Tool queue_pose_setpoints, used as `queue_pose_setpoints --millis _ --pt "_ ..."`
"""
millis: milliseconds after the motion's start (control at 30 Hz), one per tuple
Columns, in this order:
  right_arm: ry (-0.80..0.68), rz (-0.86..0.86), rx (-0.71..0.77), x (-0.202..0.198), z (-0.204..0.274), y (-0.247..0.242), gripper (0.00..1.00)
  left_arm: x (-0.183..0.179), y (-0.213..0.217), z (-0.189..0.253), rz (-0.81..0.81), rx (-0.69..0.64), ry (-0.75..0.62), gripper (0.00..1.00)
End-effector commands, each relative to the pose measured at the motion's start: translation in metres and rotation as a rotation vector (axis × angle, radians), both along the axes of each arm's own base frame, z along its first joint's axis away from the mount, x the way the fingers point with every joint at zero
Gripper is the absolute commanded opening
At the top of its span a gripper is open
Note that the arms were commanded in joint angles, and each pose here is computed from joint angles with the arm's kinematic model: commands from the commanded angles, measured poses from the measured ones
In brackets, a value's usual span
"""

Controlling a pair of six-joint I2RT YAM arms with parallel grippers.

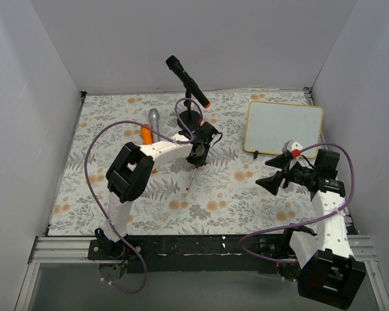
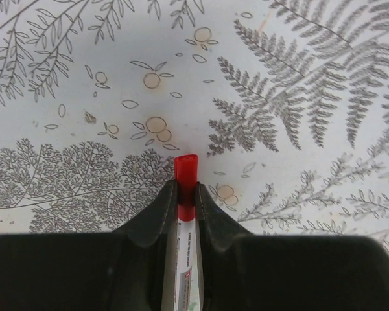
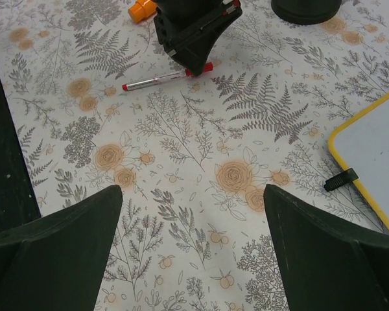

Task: Write a sentence on the whiteboard
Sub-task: Pick up the whiteboard marker from the center of the board, then pass from the left arm to the right

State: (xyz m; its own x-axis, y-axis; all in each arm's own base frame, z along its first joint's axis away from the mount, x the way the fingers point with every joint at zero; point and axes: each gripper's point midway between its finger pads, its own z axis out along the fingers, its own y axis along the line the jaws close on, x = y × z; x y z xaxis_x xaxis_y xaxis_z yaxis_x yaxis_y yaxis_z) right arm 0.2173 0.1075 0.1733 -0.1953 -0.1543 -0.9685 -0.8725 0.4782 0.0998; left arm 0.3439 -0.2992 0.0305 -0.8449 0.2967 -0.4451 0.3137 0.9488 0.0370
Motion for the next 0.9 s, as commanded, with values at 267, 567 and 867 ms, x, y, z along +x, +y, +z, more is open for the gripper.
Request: queue_pose_setpoints --millis 267,567,867 --pt "0.202 0.171 0.046 -0.002 -0.006 0.056 0.92 -0.011 -0.069 0.118 0.012 -0.641 -0.137 0.00" --pt "0.383 0.149 0.164 0.029 -0.010 0.109 0.91 -0.012 -0.088 0.168 0.143 -0.969 -0.154 0.00" --pt "0.560 0.099 0.237 0.057 -0.018 0.125 0.90 -0.009 -0.076 0.185 0.240 -1.058 -0.205 0.00"
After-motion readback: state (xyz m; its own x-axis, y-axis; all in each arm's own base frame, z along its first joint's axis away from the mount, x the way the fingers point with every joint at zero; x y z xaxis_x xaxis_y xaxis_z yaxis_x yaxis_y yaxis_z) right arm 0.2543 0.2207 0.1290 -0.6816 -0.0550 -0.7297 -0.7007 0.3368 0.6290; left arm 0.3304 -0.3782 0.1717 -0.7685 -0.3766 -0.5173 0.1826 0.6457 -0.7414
